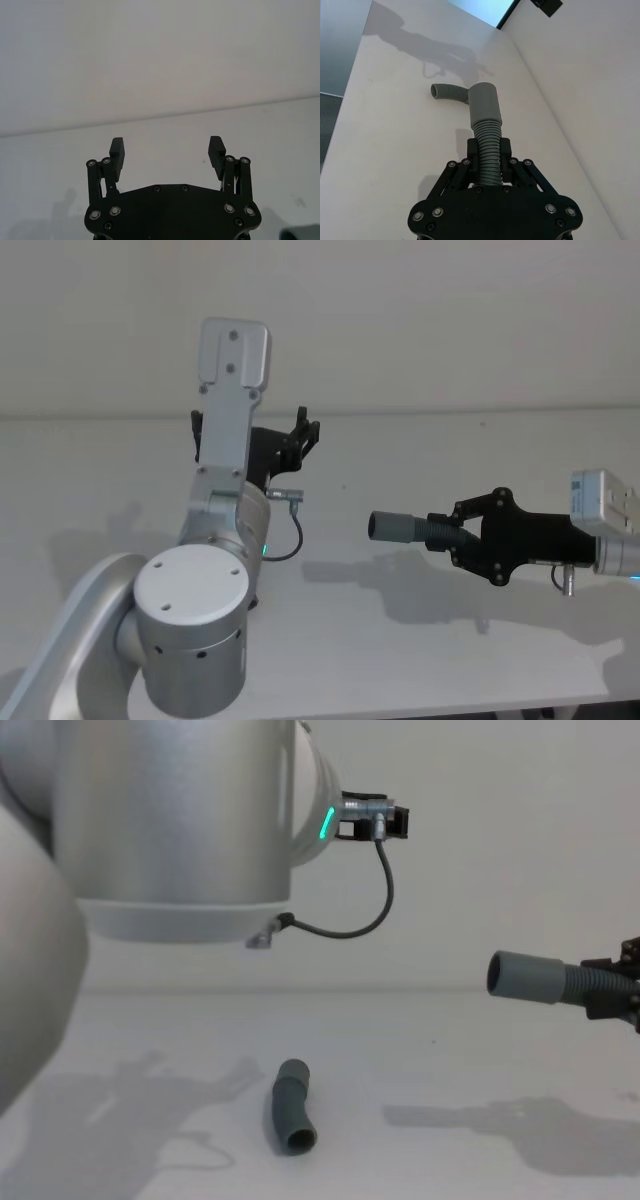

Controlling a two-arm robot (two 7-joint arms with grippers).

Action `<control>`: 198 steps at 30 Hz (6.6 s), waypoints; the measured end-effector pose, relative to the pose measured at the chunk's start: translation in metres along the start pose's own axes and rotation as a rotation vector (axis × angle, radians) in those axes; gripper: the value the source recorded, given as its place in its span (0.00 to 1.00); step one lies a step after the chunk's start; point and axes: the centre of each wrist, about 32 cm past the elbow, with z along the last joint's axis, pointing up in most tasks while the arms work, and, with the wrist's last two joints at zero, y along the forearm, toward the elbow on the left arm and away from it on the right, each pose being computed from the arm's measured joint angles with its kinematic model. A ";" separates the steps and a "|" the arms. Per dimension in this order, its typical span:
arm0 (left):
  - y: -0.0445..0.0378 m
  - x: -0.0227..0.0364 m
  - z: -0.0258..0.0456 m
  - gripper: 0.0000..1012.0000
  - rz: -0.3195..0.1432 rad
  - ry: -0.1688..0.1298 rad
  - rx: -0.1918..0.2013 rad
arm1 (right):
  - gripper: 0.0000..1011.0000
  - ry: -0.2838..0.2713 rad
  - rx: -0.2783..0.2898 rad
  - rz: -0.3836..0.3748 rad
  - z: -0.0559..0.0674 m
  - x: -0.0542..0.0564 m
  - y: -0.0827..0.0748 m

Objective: Use both hands to pick up one end of the pipe from the table, align the ends, and insert them.

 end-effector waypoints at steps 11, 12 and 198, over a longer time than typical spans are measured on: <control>0.0115 0.0147 0.0062 0.99 -0.053 0.009 0.057 | 0.22 0.000 0.000 0.000 0.000 0.000 0.000; 0.0117 0.0160 0.0063 0.99 -0.060 0.009 0.061 | 0.22 0.000 0.000 0.000 0.000 0.000 0.000; -0.0534 0.0370 -0.0668 0.52 -0.184 -0.052 0.543 | 0.22 0.000 0.000 0.000 0.000 0.000 0.000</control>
